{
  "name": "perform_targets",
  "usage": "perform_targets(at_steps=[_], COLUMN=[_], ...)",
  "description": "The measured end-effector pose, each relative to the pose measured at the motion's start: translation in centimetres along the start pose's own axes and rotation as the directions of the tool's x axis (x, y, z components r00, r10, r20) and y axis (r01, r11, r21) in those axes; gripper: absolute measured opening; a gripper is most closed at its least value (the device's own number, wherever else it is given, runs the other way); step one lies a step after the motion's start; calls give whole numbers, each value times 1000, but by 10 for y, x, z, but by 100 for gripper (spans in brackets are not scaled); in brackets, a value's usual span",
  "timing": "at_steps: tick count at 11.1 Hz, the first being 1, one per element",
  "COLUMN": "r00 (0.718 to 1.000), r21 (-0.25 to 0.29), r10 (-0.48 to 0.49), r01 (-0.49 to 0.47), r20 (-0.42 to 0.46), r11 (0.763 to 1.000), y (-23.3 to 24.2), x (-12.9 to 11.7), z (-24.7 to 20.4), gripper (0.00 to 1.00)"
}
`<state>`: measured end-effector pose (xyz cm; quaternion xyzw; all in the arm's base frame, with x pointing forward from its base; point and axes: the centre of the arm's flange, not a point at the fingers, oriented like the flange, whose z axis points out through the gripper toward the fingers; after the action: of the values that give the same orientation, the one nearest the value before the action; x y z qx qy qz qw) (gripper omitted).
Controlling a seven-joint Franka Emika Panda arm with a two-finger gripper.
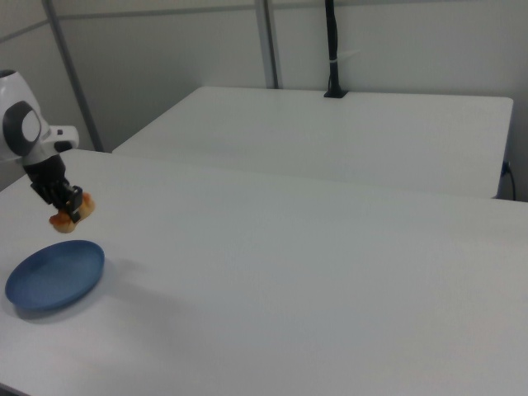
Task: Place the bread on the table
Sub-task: 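Lift the bread roll off the plate and carry it beside the plate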
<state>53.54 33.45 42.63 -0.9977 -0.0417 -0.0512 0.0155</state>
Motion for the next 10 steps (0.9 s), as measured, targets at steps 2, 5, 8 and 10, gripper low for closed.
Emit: perform_targets(at_steps=[2,5,8,10], r00=[999,992,987,987], r21=[-7,17,49,45], r10=[1,3,-36,-52], r01=[-1,-1,44,59], r20=[-42,-123,-155,-150], r11=[1000,1000,998,997], y=[5,6,-2,-3], x=[36,87,98,98], z=[3,38,82,109], gripper=[24,25,29,35])
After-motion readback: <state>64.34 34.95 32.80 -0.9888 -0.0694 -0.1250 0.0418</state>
